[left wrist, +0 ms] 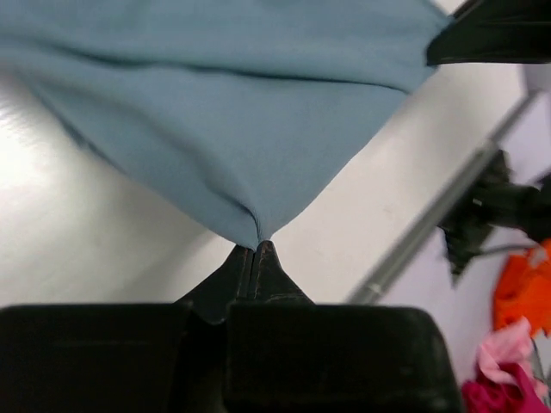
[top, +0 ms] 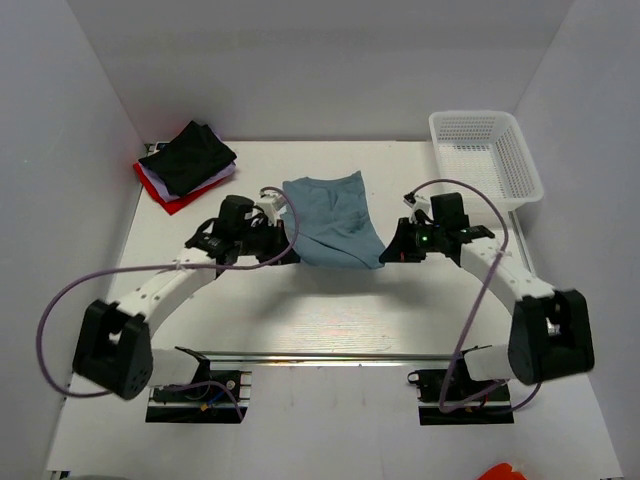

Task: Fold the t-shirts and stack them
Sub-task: Fold the long partially folded tshirt into a neat square

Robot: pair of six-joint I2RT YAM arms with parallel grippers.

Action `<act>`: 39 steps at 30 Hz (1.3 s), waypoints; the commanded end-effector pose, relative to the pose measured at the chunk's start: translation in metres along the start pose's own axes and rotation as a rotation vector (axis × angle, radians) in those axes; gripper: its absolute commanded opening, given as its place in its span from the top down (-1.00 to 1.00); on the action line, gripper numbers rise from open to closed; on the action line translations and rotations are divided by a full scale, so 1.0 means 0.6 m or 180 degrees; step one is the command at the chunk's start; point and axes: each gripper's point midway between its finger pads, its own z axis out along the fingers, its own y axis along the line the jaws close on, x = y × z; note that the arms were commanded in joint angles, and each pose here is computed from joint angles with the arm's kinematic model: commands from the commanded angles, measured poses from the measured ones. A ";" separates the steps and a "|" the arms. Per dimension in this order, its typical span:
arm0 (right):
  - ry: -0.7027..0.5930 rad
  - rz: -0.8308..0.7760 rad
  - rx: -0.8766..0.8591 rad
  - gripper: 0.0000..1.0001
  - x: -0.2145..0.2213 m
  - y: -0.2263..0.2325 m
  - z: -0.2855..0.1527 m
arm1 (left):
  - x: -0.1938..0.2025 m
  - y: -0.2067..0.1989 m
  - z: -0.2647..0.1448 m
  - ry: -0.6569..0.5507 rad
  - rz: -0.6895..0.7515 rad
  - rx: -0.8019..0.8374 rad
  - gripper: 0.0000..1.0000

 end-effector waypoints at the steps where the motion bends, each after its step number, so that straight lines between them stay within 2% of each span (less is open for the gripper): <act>1: 0.0103 -0.0210 -0.0012 1.00 0.028 0.039 -0.064 | 0.018 -0.066 -0.062 0.0042 -0.0047 0.0311 1.00; 2: 0.0166 -0.0156 0.0047 1.00 0.040 0.042 -0.078 | 0.015 -0.074 -0.073 0.0032 -0.0069 0.0316 1.00; 5: 0.0075 -0.0252 -0.0026 1.00 0.016 0.070 -0.103 | -0.014 -0.099 -0.097 -0.0115 -0.0044 0.0369 1.00; 8: -0.0122 -0.0366 -0.0100 1.00 -0.031 0.102 -0.123 | -0.041 -0.097 -0.111 -0.0233 -0.0098 0.0294 1.00; 9: -0.0134 -0.0267 -0.0066 1.00 -0.041 0.100 -0.121 | -0.058 -0.096 -0.115 -0.0331 -0.0104 0.0213 1.00; 13: -0.0364 -0.0314 -0.0042 1.00 -0.106 0.116 -0.126 | -0.088 -0.085 -0.100 -0.0488 -0.0118 0.0130 1.00; 19: -0.0373 -0.0150 -0.0074 1.00 -0.167 0.099 -0.087 | -0.131 -0.033 -0.056 -0.0540 -0.0282 -0.0153 1.00; 21: -0.0445 -0.0162 -0.0150 1.00 -0.199 0.108 -0.091 | -0.156 -0.021 -0.056 -0.0652 -0.0279 -0.0253 1.00; 25: -0.0391 -0.0052 -0.0218 1.00 -0.237 0.087 -0.053 | -0.201 0.014 -0.053 -0.0893 -0.0324 -0.0443 1.00; 30: -0.0476 -0.0020 -0.0218 1.00 -0.297 0.071 -0.032 | -0.226 0.085 -0.021 -0.0875 -0.0529 -0.0658 1.00; 34: -0.0456 -0.0012 -0.0308 1.00 -0.329 0.060 -0.010 | -0.249 0.118 0.005 -0.0848 -0.0596 -0.0572 1.00; 39: -0.0475 -0.0131 -0.0233 1.00 -0.372 0.005 0.055 | -0.284 0.164 0.039 -0.0912 -0.0619 -0.0501 1.00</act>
